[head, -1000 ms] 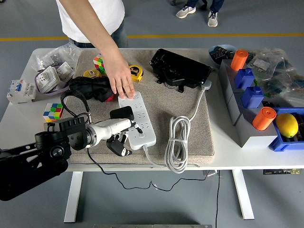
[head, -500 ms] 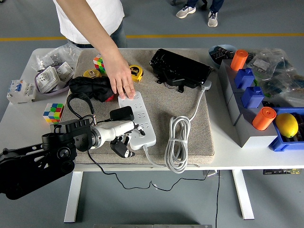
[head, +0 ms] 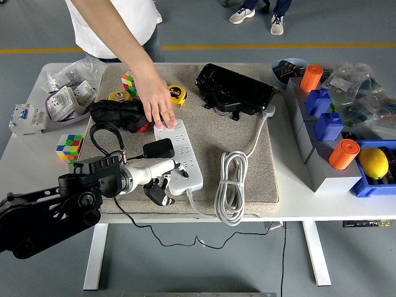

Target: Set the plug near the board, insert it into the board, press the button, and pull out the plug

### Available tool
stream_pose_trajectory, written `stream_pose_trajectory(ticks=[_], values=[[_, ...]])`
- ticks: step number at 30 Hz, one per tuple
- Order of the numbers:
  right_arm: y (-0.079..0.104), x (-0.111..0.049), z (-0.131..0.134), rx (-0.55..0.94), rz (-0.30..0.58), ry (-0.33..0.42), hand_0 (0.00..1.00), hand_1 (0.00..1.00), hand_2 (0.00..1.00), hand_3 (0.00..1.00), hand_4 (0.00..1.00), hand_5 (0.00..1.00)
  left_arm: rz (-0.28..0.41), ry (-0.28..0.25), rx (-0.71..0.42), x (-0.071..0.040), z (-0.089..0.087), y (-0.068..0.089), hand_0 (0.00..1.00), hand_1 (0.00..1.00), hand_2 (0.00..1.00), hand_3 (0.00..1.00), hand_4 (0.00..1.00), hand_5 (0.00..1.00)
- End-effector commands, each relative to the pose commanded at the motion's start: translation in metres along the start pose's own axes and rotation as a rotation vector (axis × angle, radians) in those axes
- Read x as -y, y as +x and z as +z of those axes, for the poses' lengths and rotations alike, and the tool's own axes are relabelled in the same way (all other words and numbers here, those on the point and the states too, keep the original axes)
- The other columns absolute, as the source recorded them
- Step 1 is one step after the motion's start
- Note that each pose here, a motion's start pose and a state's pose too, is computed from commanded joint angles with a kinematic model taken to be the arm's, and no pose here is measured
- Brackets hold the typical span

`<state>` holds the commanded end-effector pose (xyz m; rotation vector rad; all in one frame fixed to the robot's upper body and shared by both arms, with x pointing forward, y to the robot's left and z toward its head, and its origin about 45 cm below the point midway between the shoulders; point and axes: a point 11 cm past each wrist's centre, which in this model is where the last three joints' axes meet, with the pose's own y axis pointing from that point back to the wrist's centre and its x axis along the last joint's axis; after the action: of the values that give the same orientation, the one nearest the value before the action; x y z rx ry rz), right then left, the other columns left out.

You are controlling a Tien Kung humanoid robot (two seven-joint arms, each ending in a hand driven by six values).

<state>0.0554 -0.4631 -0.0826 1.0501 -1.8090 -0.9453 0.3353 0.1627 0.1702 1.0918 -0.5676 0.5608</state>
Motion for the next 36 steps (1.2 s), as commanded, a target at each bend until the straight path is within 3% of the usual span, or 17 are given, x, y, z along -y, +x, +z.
stream_pose_trajectory(ticks=[15, 20, 28, 30, 31, 36], values=[[-0.002, 0.0, -0.002, 0.007, -0.002, 0.005, 0.62, 0.665, 0.68, 0.585, 0.998, 0.517, -0.012, 0.024, 0.013, 0.002, -0.005, -0.002, 0.04, 0.095, 0.178, 0.817, 0.796, 0.002], [-0.002, 0.0, -0.001, 0.007, -0.003, 0.004, 0.62, 0.665, 0.68, 0.586, 0.998, 0.518, -0.011, 0.01, 0.008, 0.001, -0.003, -0.001, 0.041, 0.095, 0.178, 0.812, 0.795, 0.002], [-0.002, 0.0, -0.002, 0.009, -0.003, 0.006, 0.62, 0.665, 0.68, 0.585, 0.998, 0.517, 0.038, -0.067, -0.023, -0.012, 0.012, 0.016, 0.041, 0.093, 0.177, 0.808, 0.794, 0.002], [-0.002, 0.0, -0.002, 0.009, -0.003, 0.005, 0.62, 0.665, 0.68, 0.585, 0.998, 0.517, 0.067, -0.106, -0.035, -0.015, 0.018, 0.023, 0.041, 0.093, 0.177, 0.808, 0.794, 0.002], [-0.002, 0.0, -0.001, 0.009, -0.003, 0.005, 0.62, 0.665, 0.681, 0.586, 0.998, 0.518, 0.086, -0.129, -0.043, -0.017, 0.02, 0.027, 0.055, 0.07, 0.198, 0.792, 0.638, 0.002], [-0.003, 0.0, -0.001, 0.008, -0.004, 0.004, 0.62, 0.665, 0.681, 0.586, 0.998, 0.518, 0.215, -0.249, -0.098, -0.02, 0.026, 0.045, 0.055, 0.07, 0.198, 0.792, 0.638, 0.002]])
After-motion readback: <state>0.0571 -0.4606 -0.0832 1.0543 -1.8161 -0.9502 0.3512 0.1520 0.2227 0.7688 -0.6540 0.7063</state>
